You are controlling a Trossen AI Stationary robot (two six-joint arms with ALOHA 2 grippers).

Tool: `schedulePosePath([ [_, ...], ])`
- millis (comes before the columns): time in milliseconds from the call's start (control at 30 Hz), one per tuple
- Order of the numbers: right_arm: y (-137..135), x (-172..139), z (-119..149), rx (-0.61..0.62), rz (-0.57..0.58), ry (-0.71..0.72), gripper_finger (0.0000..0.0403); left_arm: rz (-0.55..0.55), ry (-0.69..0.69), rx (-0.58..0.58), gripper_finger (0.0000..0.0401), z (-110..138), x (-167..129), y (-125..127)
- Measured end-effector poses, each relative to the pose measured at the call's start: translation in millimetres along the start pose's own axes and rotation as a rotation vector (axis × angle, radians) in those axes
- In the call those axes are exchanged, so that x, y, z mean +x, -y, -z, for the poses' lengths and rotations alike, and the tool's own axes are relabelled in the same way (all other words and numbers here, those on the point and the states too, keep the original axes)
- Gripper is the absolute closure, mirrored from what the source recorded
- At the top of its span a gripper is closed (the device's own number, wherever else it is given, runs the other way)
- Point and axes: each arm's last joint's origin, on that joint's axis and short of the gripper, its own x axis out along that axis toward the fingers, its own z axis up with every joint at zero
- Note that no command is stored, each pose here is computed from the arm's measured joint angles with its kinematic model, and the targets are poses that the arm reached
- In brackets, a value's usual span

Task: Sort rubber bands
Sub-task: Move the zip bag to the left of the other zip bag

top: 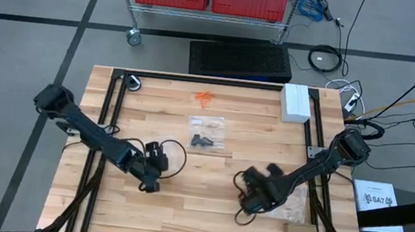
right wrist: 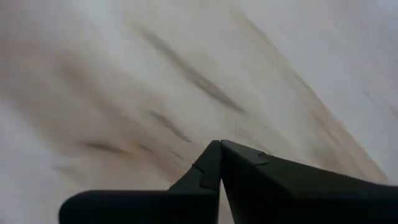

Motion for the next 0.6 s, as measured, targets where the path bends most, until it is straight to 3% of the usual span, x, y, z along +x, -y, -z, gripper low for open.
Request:
schedulePosePath([
  [133, 11.0, -4.1, 13.2, 0.106, 0.113, -0.102, 0.0403, 0.025, 0.023, -0.057, 0.04, 3.5, 16.2, 6.9],
  [300, 11.3, -8.9, 31.0, 0.2, 0.129, -0.178, 0.0403, -0.002, -0.003, -0.114, 0.0399, 15.5, 31.4, 7.8],
  [600, 17.3, 4.0, 56.9, 0.315, 0.163, -0.281, 0.0403, 0.037, -0.036, 0.059, 0.0399, 29.0, 30.0, 23.3],
])
